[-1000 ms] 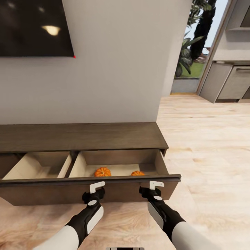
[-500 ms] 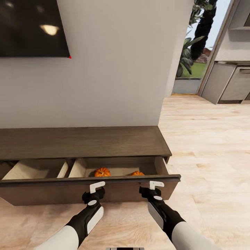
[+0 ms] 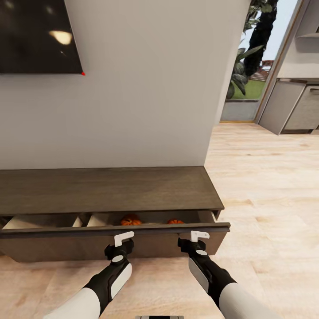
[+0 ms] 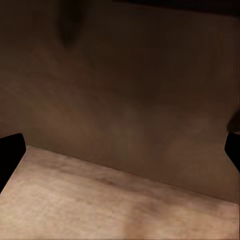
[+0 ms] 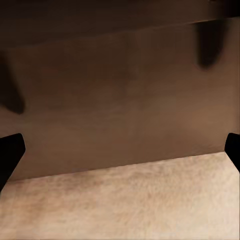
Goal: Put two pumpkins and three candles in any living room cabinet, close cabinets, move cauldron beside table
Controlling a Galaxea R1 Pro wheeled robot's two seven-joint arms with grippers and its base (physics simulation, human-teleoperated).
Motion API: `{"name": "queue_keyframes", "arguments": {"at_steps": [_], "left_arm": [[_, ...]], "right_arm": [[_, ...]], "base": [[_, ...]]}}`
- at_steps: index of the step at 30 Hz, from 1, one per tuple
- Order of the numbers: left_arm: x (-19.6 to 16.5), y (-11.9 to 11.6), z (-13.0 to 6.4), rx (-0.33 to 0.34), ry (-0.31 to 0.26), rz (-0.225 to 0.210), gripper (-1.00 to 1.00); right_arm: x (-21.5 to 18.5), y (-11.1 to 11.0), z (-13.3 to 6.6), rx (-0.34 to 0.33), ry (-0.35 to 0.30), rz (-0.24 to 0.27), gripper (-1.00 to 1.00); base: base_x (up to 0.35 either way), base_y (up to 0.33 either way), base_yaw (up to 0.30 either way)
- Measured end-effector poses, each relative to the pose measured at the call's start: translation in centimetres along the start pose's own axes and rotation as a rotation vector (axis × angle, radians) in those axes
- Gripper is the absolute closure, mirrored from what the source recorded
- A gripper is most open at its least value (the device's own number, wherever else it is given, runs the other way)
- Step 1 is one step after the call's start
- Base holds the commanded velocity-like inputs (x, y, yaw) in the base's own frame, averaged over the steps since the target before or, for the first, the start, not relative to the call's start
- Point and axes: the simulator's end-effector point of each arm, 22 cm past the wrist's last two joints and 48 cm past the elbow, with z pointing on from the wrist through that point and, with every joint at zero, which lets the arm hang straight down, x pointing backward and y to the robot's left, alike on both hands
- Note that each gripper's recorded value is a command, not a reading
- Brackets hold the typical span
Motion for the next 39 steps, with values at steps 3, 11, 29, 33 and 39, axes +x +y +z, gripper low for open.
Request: {"name": "queue_keyframes", "arguments": {"at_steps": [3,11,29,33,39], "left_arm": [[0.0,0.0,0.0,0.0,0.0,0.001,-1.0],[0.0,0.0,0.0,0.0,0.0,0.0,-1.0],[0.0,-0.1,0.0,0.003,-0.001,0.002,-1.0],[0.9,0.3,-0.3,-0.003,0.003,0.015,-1.0],[-0.1,-0.2,0.0,0.004,-0.004,0.003,-1.0]], "right_arm": [[0.0,0.0,0.0,0.0,0.0,0.0,-1.0],[0.0,0.0,0.0,0.0,0.0,0.0,-1.0],[0.0,0.0,0.0,0.0,0.0,-0.001,-1.0],[0.6,0.0,-0.1,0.002,0.011,0.007,-1.0],[0.0,0.0,0.0,0.0,-0.001,-0.001,-1.0]], "base": [[0.206,0.0,0.0],[0.206,0.0,0.0],[0.062,0.0,0.0],[0.165,0.0,0.0],[-0.167,0.0,0.0]]}}
